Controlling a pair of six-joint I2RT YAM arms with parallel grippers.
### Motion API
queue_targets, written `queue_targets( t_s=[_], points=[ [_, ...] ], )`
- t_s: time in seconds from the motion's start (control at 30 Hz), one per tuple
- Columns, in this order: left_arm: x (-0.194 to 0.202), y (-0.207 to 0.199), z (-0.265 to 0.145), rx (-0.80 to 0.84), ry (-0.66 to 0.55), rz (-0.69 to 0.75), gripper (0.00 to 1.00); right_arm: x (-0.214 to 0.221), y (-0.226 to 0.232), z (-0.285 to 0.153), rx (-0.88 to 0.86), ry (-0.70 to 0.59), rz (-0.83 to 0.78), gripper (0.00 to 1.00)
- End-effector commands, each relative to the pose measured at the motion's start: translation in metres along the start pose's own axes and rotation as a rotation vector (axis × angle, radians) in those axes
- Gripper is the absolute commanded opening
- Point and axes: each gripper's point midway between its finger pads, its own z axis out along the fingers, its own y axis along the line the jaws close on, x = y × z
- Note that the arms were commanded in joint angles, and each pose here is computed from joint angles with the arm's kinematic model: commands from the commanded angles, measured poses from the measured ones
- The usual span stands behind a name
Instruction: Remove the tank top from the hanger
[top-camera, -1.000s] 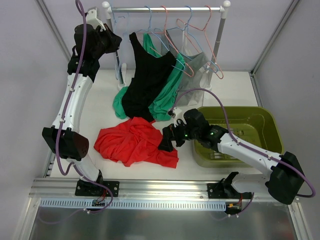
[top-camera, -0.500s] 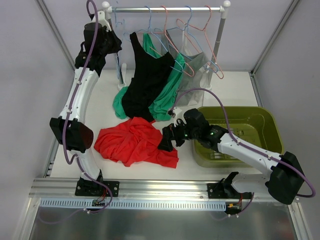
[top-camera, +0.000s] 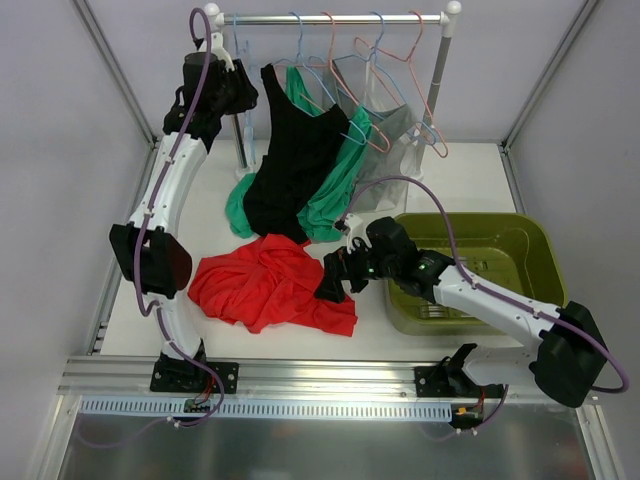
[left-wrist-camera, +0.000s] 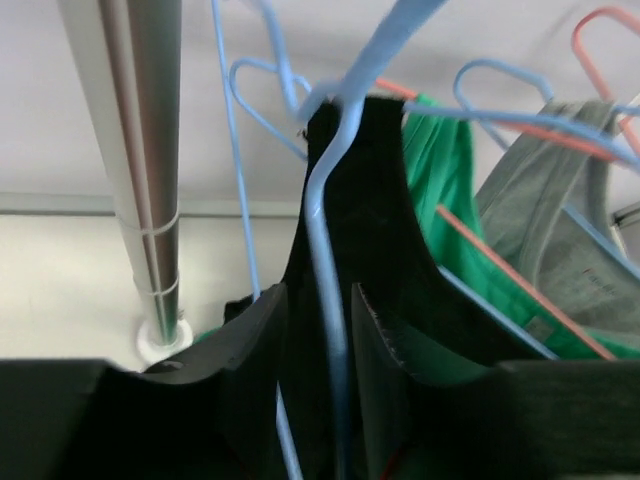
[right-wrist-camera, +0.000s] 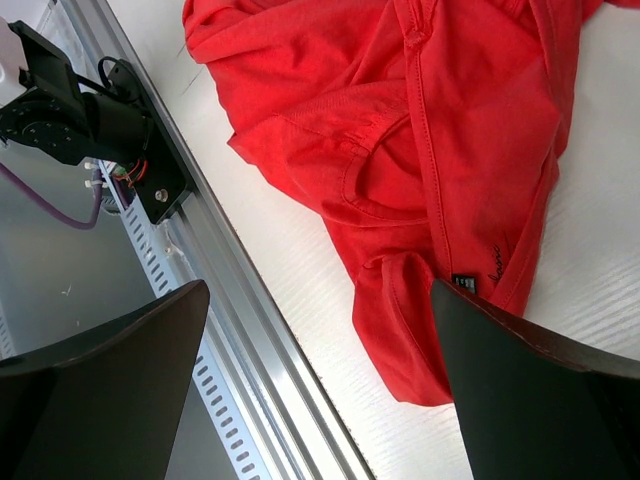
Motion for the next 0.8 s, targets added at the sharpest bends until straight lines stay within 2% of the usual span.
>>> queue_targets(
  t_s=[0.0, 0.03, 0.1, 0.23, 0.27, 0.37, 0.43, 0.47, 0.53, 0.57, 0.67, 0.7, 0.77],
  points=[
    [-0.012, -0.008, -0.030, 0.003, -0.030, -0.011, 0.41, -0.013, 0.004, 0.008, -0.016, -0.021, -0.023, 0.99],
    [-0.014, -0.007, -0.036, -0.007, -0.037, -0.014, 0.51, -0.015, 0.007, 0.011, -0.018, -0.020, -0.032, 0.99],
    [-0.019, -0.006, -0.056, -0.019, -0.055, -0.022, 0.98, -0.025, 0.004, 0.020, 0.014, -0.028, -0.046, 0.99],
    [-0.023, -0.010, -0.097, -0.010, -0.079, -0.033, 0.99, -0.038, 0.005, 0.048, 0.056, -0.012, -0.109, 0.99],
    [-0.020, -0.010, -0.108, -0.008, -0.080, -0.048, 0.99, -0.030, -0.003, 0.066, 0.065, 0.035, -0.140, 1.00],
    [-0.009, 0.007, -0.154, -0.091, -0.117, -0.089, 0.99, -0.042, 0.007, 0.094, 0.084, 0.055, -0.209, 1.00],
    [0.005, 0.026, -0.188, -0.171, -0.145, -0.104, 0.99, -0.027, -0.003, 0.122, 0.146, 0.130, -0.275, 0.99],
    [0.011, 0.031, -0.201, -0.195, -0.157, -0.124, 0.99, -0.042, 0.001, 0.130, 0.174, 0.111, -0.303, 0.99],
    [0.029, 0.045, -0.236, -0.246, -0.182, -0.138, 0.99, -0.015, -0.012, 0.154, 0.230, 0.220, -0.312, 1.00],
    [0.035, 0.048, -0.247, -0.255, -0.185, -0.141, 0.99, -0.019, -0.011, 0.162, 0.244, 0.214, -0.318, 1.00],
    [0.050, 0.057, -0.300, -0.271, -0.234, -0.147, 0.99, 0.009, -0.015, 0.185, 0.253, 0.283, -0.313, 1.00],
    [0.061, 0.062, -0.307, -0.282, -0.223, -0.145, 0.99, 0.009, -0.012, 0.192, 0.252, 0.288, -0.319, 0.99],
    [0.075, 0.067, -0.322, -0.299, -0.200, -0.136, 0.99, 0.035, -0.025, 0.202, 0.296, 0.370, -0.310, 0.99]
  ],
)
